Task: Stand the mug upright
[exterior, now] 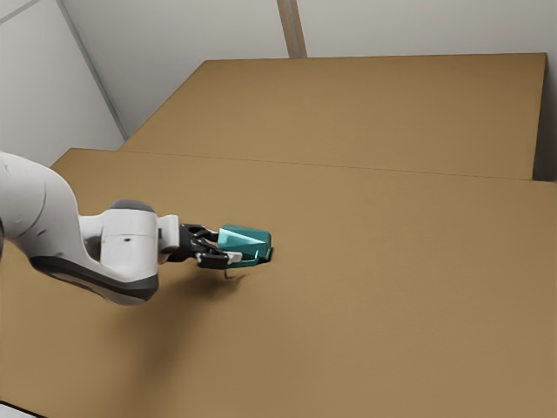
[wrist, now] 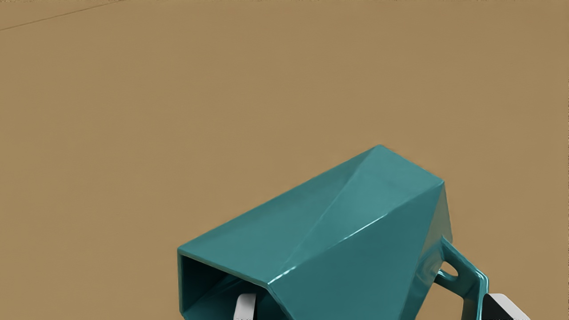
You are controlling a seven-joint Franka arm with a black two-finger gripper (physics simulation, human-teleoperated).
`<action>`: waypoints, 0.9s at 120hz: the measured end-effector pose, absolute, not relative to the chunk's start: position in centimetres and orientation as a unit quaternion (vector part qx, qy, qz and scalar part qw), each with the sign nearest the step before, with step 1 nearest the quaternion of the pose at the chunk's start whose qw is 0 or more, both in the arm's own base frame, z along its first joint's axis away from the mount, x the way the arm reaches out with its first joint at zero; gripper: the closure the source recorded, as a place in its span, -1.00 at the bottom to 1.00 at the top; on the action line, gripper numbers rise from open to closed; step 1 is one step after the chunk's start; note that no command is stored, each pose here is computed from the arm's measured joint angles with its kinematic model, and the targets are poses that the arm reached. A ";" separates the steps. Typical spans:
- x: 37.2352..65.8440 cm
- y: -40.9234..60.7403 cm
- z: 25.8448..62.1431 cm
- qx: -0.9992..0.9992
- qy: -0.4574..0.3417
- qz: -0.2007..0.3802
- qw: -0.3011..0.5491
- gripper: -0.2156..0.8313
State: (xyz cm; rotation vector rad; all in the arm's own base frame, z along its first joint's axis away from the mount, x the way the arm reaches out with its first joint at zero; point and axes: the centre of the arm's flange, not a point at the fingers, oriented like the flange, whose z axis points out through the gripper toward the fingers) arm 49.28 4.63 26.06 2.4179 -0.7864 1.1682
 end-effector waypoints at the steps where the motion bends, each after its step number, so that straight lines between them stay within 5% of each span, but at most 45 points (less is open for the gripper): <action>1: 49.3 4.6 26.1 0.851 -0.277 0.412 0.171 -0.44; 58: 49.6 3.7 26.5 0.847 -0.277 0.421 0.170 0.41; 108: 50.0 3.9 28.3 0.844 -0.283 0.430 0.151 0.85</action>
